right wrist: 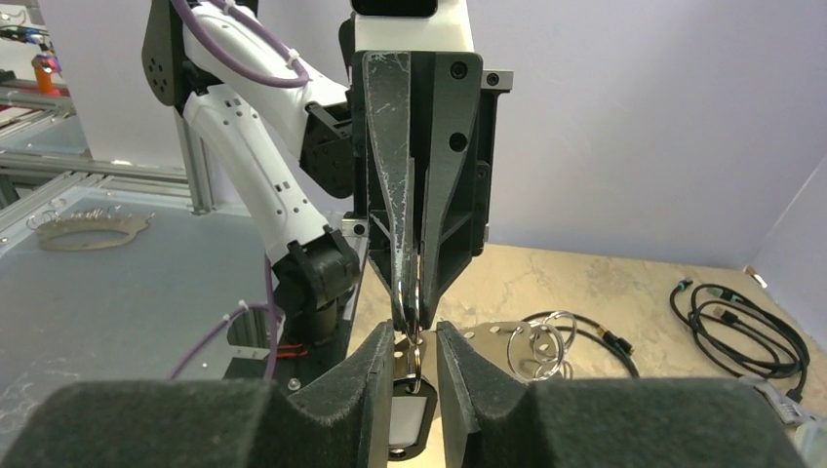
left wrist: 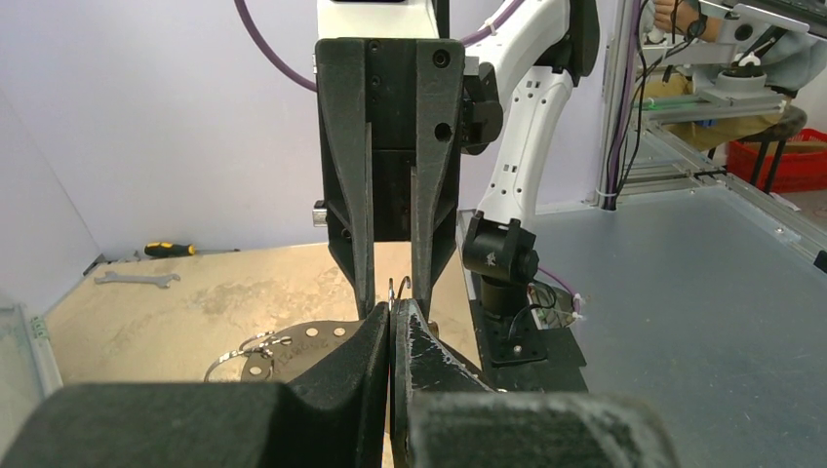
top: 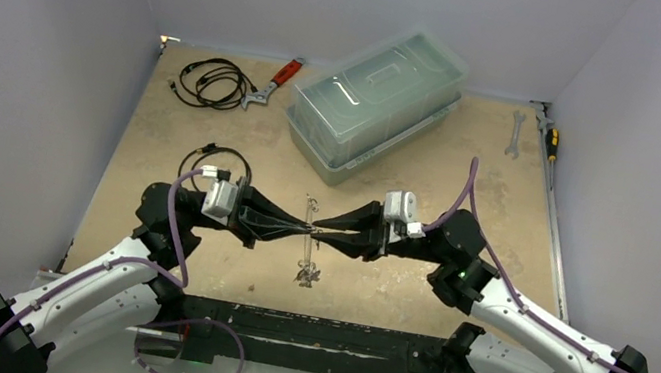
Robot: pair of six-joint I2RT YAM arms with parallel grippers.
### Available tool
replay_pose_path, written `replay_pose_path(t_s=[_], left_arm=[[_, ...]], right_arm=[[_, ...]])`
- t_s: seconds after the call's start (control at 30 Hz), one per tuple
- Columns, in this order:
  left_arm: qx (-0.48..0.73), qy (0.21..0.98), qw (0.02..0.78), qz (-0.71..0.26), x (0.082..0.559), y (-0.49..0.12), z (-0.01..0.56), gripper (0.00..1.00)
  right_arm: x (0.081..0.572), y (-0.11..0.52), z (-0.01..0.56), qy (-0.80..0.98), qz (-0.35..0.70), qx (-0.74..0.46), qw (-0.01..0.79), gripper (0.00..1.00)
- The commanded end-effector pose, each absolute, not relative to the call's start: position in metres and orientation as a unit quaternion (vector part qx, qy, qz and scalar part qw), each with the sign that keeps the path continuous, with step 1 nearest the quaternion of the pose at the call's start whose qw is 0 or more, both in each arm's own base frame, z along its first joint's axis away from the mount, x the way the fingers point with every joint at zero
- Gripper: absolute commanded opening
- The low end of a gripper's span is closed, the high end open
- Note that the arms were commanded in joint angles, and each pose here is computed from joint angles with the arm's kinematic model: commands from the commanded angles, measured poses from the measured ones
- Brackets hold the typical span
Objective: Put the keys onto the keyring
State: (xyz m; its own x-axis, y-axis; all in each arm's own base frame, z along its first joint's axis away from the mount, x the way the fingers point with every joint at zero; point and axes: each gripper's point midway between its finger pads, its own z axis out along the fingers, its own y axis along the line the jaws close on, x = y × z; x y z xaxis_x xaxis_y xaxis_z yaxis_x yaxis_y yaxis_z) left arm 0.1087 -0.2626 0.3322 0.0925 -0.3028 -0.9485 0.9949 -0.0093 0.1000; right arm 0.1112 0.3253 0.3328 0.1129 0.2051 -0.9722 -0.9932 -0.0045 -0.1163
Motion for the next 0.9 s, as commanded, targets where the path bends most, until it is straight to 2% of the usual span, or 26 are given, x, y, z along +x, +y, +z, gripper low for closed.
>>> replay_pose_path(t_s=[0.0, 0.17, 0.27, 0.57, 0.77, 0.83, 0.87], left_arm=[[0.451, 0.353, 0.608, -0.549, 0.102, -0.259, 0.348, 0.0], [0.451, 0.354, 0.609, -0.549, 0.102, -0.259, 0.348, 0.0], [0.451, 0.354, 0.609, -0.548, 0.102, -0.259, 0.348, 0.0], [0.457, 0.384, 0.601, -0.531, 0.111, -0.262, 0.34, 0.0], [0.484, 0.446, 0.6, -0.456, 0.13, -0.256, 0.325, 0.4], [0.497, 0.455, 0.608, -0.419, 0.135, -0.251, 0.319, 0.5], [0.5, 0.455, 0.612, -0.41, 0.136, -0.249, 0.319, 0.51]], right_arm=[[0.117, 0.326, 0.354, 0.395, 0.517, -0.468, 0.598, 0.25], [0.12, 0.329, 0.352, 0.399, 0.515, -0.468, 0.598, 0.15], [0.121, 0.33, 0.352, 0.399, 0.514, -0.469, 0.597, 0.0], [0.128, 0.328, 0.35, 0.42, 0.498, -0.465, 0.6, 0.0], [0.151, 0.323, 0.344, 0.465, 0.435, -0.464, 0.615, 0.0], [0.154, 0.321, 0.339, 0.478, 0.423, -0.47, 0.61, 0.0], [0.155, 0.32, 0.338, 0.482, 0.418, -0.471, 0.609, 0.0]])
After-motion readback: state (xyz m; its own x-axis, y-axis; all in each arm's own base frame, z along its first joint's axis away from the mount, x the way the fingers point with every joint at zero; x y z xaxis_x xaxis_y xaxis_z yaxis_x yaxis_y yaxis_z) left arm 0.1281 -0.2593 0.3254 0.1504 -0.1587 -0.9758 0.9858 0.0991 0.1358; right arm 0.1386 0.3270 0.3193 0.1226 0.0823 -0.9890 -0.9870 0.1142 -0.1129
